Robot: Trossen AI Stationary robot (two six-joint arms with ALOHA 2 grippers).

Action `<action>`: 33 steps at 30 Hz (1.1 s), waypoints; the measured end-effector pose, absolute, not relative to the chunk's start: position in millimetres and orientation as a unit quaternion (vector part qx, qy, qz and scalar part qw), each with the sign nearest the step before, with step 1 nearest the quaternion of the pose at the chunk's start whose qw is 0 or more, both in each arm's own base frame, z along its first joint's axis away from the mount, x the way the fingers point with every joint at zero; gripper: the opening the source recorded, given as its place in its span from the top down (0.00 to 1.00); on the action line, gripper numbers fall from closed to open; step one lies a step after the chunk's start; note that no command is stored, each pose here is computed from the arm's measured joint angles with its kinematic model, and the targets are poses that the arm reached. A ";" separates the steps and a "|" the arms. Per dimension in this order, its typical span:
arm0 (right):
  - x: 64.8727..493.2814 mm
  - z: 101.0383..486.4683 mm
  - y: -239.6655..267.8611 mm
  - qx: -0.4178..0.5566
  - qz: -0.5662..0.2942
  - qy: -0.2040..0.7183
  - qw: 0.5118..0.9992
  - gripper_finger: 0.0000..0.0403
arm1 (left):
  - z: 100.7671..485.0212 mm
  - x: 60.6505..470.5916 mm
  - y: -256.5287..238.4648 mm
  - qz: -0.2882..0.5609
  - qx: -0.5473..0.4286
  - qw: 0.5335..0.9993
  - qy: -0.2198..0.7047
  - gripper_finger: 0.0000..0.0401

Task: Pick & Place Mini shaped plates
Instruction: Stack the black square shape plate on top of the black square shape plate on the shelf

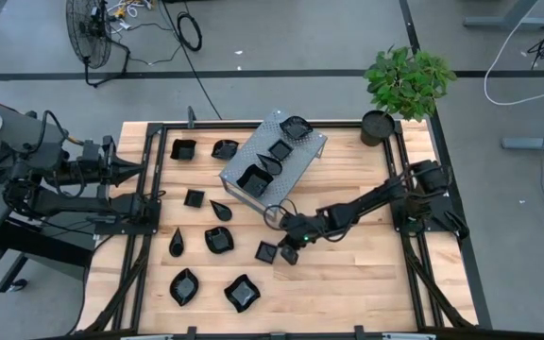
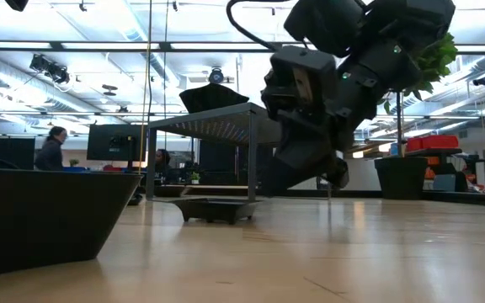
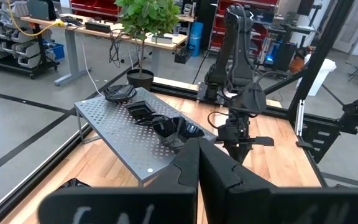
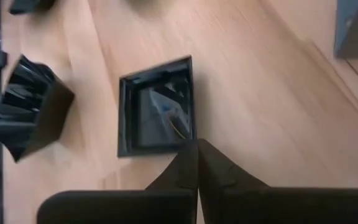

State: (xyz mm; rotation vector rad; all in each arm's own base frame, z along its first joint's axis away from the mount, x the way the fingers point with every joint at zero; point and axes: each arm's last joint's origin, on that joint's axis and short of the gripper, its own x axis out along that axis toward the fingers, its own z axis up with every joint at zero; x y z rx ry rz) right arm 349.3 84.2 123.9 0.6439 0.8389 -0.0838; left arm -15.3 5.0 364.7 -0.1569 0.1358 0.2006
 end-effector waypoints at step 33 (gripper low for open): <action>363.8 112.5 74.4 0.252 0.032 0.365 0.896 0.58 | 364.6 -15.2 5.0 0.100 -0.078 0.990 0.068 0.99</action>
